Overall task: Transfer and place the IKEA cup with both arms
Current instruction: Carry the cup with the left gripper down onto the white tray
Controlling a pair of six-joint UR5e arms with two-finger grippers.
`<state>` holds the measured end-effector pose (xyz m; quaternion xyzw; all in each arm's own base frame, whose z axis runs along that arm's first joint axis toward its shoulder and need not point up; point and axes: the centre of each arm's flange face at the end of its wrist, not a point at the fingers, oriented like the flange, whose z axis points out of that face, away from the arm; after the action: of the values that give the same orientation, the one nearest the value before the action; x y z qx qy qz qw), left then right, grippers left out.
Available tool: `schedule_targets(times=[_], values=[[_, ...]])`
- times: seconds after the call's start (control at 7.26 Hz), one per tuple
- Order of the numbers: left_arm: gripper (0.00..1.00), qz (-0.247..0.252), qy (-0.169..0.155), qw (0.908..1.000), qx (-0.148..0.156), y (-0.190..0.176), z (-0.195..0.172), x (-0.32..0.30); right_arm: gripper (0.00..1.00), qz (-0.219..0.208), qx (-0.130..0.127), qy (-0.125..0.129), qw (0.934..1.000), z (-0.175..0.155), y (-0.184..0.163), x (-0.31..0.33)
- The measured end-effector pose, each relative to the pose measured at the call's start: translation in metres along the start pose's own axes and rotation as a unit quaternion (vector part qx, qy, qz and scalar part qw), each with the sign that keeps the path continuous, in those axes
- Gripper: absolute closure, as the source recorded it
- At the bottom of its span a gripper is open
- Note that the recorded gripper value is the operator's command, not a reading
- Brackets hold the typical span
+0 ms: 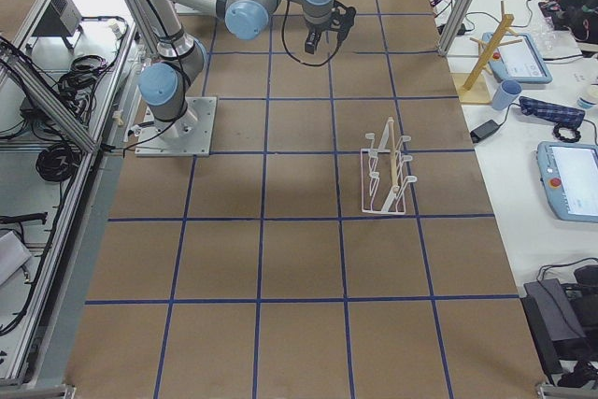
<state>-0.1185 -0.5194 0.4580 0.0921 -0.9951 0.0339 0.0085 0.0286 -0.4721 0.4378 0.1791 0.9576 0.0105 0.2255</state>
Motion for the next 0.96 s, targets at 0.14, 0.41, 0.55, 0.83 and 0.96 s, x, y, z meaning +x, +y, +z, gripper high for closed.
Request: schedule_targets(times=[0.14,0.41,0.55,0.83,0.96], values=[[1.00,0.023,-0.027,0.9991,-0.020,-0.013,0.013,-0.044,0.00,-0.012,0.010,0.075,0.9970,0.005,0.007,-0.008],[1.00,0.060,-0.026,0.9959,-0.063,-0.032,0.053,-0.154,0.00,-0.042,0.026,0.195,0.9796,0.016,0.024,-0.031],[1.00,0.080,-0.011,0.9943,-0.069,-0.032,0.081,-0.199,0.00,-0.051,0.027,0.221,0.9737,0.008,0.029,-0.041],[1.00,0.141,0.000,0.9888,-0.048,-0.034,0.130,-0.266,0.00,-0.054,0.002,0.225,0.9729,-0.014,0.043,-0.066],[1.00,0.161,-0.004,0.9862,-0.040,-0.038,0.149,-0.293,0.00,-0.064,-0.008,0.226,0.9720,-0.011,0.053,-0.078]])
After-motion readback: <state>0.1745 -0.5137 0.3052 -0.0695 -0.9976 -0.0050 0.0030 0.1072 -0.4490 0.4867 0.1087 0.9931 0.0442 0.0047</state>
